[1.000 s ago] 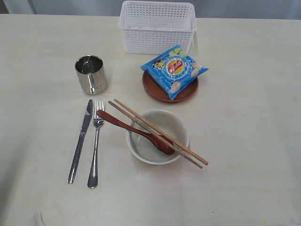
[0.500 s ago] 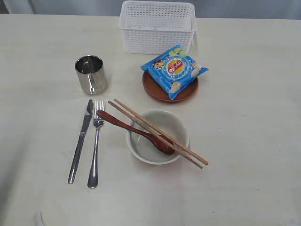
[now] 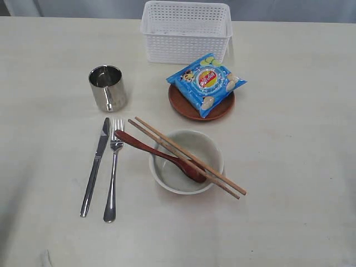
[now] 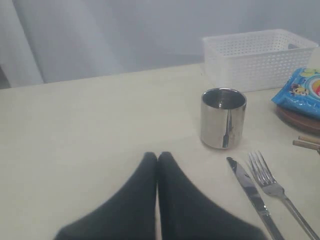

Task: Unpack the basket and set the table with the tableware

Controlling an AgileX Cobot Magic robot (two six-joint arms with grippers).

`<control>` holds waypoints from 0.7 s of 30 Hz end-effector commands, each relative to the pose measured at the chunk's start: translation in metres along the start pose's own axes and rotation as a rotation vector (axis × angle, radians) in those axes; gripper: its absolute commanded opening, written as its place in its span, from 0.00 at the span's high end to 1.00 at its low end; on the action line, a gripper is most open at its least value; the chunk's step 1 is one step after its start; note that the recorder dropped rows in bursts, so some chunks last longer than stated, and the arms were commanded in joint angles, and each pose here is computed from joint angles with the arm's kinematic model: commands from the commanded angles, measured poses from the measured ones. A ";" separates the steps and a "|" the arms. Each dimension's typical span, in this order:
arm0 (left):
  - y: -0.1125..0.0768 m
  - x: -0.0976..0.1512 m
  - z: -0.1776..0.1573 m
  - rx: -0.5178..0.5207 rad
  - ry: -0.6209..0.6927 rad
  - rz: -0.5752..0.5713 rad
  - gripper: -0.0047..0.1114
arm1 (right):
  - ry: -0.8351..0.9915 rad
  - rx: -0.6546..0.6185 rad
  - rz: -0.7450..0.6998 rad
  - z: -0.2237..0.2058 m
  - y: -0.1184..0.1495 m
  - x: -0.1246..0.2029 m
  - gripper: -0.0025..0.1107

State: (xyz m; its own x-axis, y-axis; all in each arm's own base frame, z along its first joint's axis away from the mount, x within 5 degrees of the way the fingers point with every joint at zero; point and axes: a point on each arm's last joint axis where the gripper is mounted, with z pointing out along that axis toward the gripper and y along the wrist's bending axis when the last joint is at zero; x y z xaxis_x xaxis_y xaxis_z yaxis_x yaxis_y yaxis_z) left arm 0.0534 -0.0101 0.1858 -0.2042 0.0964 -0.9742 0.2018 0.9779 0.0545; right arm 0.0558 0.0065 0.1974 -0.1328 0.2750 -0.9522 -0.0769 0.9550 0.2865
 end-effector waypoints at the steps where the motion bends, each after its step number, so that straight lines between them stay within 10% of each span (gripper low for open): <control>1: 0.000 0.000 0.000 0.001 -0.009 -0.007 0.96 | 0.026 -0.016 -0.050 0.000 0.000 0.004 0.98; 21: 0.000 0.000 0.000 0.001 -0.009 -0.007 0.96 | 0.158 -0.045 -0.260 -0.001 -0.001 0.016 0.98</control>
State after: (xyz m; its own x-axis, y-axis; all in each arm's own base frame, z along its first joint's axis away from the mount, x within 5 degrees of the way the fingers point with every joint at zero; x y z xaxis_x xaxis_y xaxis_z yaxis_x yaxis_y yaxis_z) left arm 0.0534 -0.0101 0.1858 -0.2042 0.0964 -0.9742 0.2018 0.9779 0.0545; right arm 0.0530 0.0098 0.1828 -0.2620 0.0181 -0.9649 -0.1653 0.9842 0.0633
